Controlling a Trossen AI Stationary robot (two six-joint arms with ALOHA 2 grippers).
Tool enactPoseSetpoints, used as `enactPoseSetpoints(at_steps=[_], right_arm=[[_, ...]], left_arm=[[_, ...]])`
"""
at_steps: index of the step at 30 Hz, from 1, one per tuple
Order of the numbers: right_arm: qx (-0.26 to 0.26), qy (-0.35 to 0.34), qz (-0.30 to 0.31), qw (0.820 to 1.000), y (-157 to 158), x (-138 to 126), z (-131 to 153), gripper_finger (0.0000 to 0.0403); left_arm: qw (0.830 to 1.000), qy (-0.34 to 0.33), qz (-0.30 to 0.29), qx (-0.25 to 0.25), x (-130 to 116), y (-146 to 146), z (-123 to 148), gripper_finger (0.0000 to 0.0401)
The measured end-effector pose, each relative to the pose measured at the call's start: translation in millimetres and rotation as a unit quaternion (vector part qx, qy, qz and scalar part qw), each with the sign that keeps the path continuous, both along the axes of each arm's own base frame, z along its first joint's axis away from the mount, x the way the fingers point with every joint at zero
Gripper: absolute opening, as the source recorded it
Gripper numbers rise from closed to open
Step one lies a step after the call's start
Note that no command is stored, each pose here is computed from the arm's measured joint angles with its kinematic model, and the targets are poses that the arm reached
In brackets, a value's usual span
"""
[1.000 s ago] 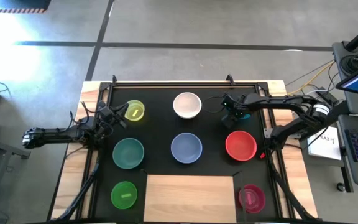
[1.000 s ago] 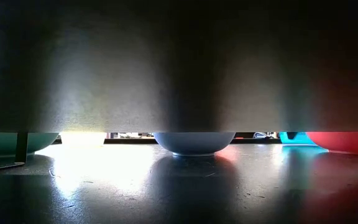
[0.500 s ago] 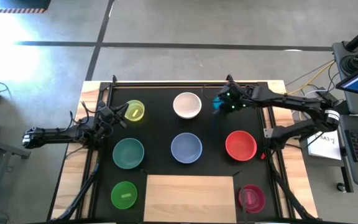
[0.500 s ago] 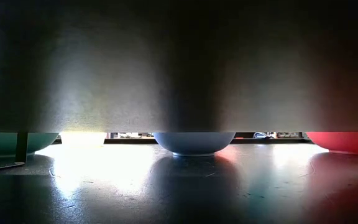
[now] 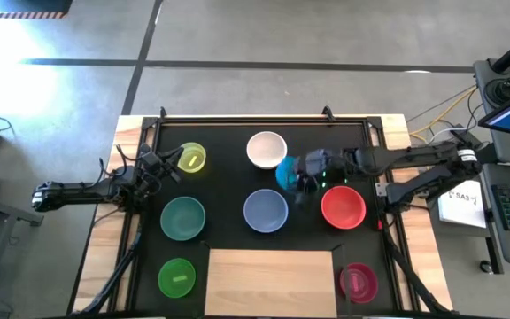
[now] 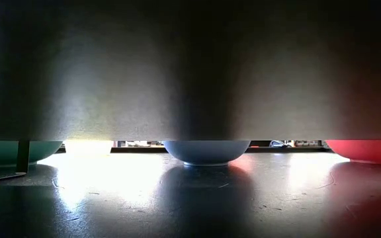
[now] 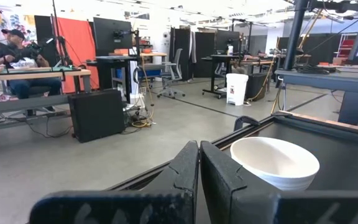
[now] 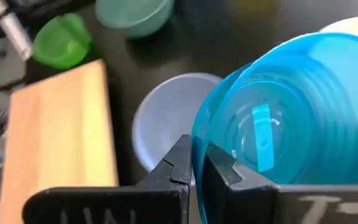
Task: Place and stack bowls onto a shelf
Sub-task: Put the small blue bowl on the shelf
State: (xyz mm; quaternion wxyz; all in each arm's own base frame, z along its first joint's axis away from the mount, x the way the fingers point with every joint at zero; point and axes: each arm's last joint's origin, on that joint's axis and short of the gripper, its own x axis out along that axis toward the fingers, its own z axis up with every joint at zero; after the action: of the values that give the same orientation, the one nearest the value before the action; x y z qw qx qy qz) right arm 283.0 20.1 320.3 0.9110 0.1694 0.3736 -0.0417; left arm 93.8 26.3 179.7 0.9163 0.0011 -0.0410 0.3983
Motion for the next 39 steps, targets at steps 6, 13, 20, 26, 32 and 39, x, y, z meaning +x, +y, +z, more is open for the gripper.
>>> enactPoseSetpoints(at_steps=[6,13,20,26,32,39], right_arm=[[-0.003,0.03,0.066,0.997,41.1,10.1,-18.2,0.0008],[-0.015,0.068,0.134,0.989,84.3,14.2,-41.5,0.0008],[-0.011,0.094,0.197,0.976,125.2,10.8,-60.3,0.0008],[-0.011,0.115,0.257,0.959,160.9,4.1,-75.0,0.0008],[-0.021,0.128,0.296,0.946,191.1,0.6,-85.8,0.0008],[0.003,0.138,0.337,0.931,217.0,1.3,-88.3,0.0008]], left_arm=[[1.0,0.0,0.0,0.0,0.0,0.0,0.1,0.0],[1.0,0.0,0.0,0.0,0.0,0.0,0.1,0.0],[1.0,0.0,0.0,0.0,0.0,0.0,0.0,0.0],[1.0,0.0,0.0,0.0,0.0,0.0,0.1,0.0],[1.0,0.0,0.0,0.0,0.0,0.0,0.0,0.0],[1.0,0.004,0.0,0.0,0.1,0.0,-0.7,0.0]])
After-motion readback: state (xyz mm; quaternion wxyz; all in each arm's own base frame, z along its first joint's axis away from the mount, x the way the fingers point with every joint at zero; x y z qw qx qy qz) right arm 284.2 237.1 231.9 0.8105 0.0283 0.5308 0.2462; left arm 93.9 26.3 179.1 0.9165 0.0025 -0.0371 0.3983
